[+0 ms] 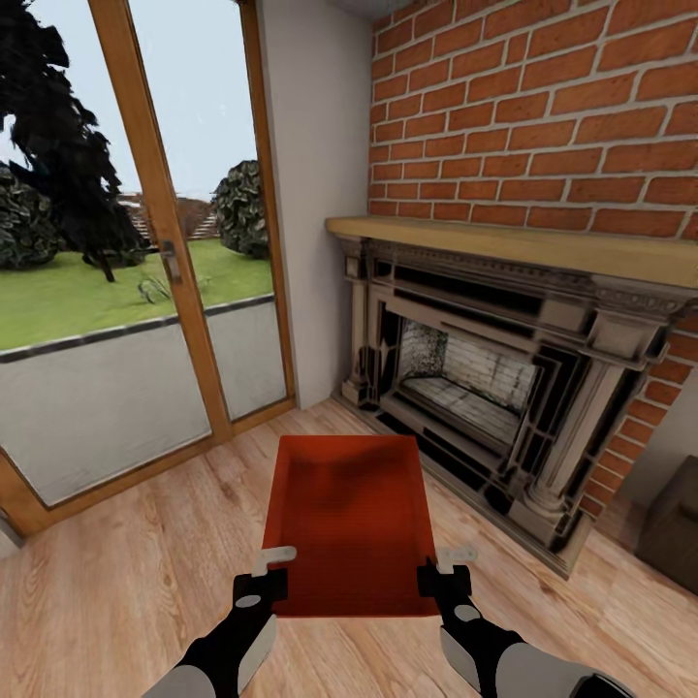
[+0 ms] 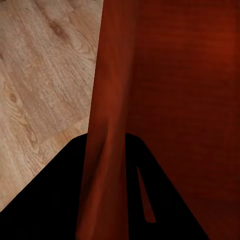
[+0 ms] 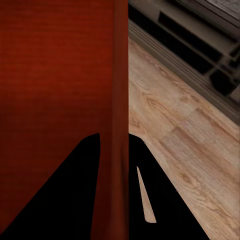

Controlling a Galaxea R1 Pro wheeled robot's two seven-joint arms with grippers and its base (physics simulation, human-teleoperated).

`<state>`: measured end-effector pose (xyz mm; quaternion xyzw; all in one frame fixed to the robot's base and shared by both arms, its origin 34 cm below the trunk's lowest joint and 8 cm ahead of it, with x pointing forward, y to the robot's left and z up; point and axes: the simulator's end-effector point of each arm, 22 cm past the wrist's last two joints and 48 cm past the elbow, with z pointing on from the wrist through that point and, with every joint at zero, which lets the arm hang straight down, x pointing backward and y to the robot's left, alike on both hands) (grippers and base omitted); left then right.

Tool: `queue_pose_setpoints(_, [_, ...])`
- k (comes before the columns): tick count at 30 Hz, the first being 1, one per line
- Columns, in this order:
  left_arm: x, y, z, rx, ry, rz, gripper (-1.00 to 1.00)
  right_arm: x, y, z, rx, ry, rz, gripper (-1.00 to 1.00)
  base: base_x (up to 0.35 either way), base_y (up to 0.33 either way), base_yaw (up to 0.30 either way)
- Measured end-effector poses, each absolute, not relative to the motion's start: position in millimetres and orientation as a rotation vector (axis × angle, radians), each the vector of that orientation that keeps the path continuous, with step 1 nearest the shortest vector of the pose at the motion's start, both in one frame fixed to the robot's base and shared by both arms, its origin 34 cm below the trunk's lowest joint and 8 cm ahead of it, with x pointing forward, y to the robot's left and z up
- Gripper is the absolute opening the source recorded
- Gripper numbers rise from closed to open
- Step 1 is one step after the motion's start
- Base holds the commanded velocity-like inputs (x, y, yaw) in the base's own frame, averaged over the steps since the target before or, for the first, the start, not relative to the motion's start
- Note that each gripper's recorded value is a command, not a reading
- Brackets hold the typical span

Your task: Move the two storage containers from the living room to the garage. In the garage, place one container on the floor and stack the other container on top of it (either order is fine).

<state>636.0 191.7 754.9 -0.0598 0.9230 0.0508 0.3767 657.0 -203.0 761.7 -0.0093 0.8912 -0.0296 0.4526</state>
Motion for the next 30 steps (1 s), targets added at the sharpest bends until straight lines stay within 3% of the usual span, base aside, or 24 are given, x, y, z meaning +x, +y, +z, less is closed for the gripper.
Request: queue_pose_setpoints(30, [645.9,191.8,779.9,-0.157,2.311,0.124,-1.0,666.9,-202.9,788.1,-0.023,2.151,-0.075,-1.0,0.0,0.0,0.0])
